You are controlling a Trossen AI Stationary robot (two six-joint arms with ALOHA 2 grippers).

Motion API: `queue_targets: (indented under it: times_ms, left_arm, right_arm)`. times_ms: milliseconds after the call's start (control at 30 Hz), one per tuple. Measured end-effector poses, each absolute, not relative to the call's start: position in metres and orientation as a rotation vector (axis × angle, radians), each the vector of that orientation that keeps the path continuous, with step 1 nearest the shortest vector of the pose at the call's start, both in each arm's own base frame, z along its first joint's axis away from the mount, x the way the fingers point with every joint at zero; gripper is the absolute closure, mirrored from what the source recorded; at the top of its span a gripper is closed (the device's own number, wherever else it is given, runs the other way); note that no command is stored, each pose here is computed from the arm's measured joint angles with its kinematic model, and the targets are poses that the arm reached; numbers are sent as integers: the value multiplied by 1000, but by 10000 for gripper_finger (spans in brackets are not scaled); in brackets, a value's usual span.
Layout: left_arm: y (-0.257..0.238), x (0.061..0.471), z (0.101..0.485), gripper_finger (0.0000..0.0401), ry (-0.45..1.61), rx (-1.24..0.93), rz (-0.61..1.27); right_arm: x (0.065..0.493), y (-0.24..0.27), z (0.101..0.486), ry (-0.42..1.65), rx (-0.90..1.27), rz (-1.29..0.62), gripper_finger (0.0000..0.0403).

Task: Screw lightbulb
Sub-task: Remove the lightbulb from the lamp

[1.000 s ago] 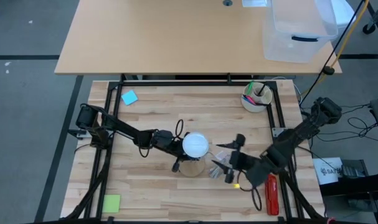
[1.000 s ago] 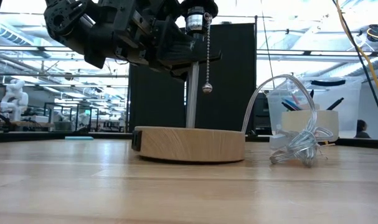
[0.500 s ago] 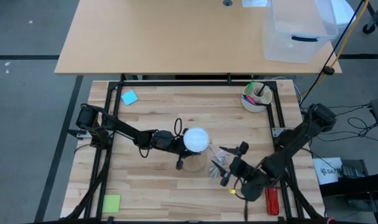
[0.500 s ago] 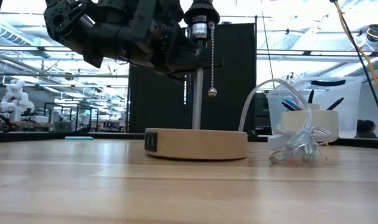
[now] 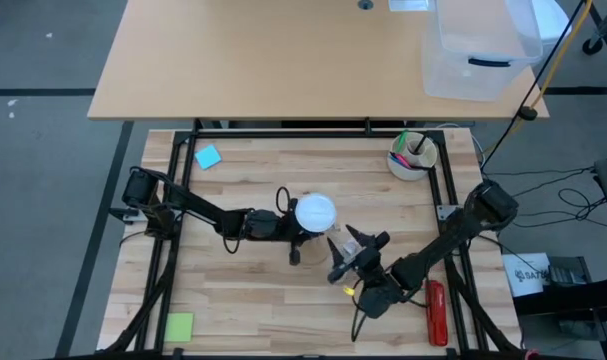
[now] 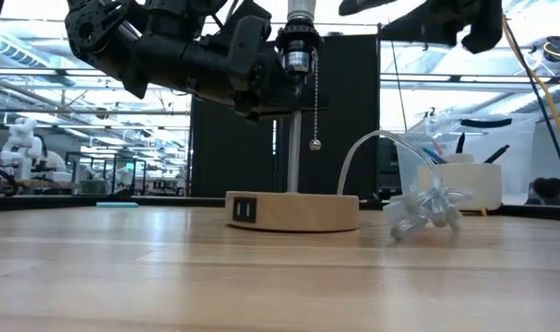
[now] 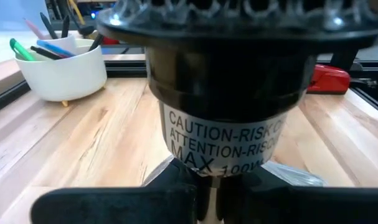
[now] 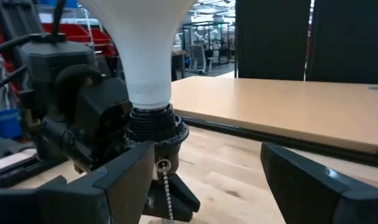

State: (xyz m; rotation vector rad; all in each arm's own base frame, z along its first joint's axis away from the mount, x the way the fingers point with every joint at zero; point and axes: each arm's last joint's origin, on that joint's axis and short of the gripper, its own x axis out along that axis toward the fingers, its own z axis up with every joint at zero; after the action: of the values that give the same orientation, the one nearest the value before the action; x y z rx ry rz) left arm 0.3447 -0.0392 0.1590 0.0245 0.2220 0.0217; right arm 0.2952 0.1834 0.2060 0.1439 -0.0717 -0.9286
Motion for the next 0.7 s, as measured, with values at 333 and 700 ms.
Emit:
queue_targets:
  times_ms: [333, 700]
  left_arm:
    - [-39, 345, 159, 373, 221, 33, 33]
    - [-39, 345, 159, 373, 221, 25, 34]
  right_arm:
    - [310, 177, 214, -15, 106, -865, 115]
    - [317, 173, 244, -56, 61, -783, 115]
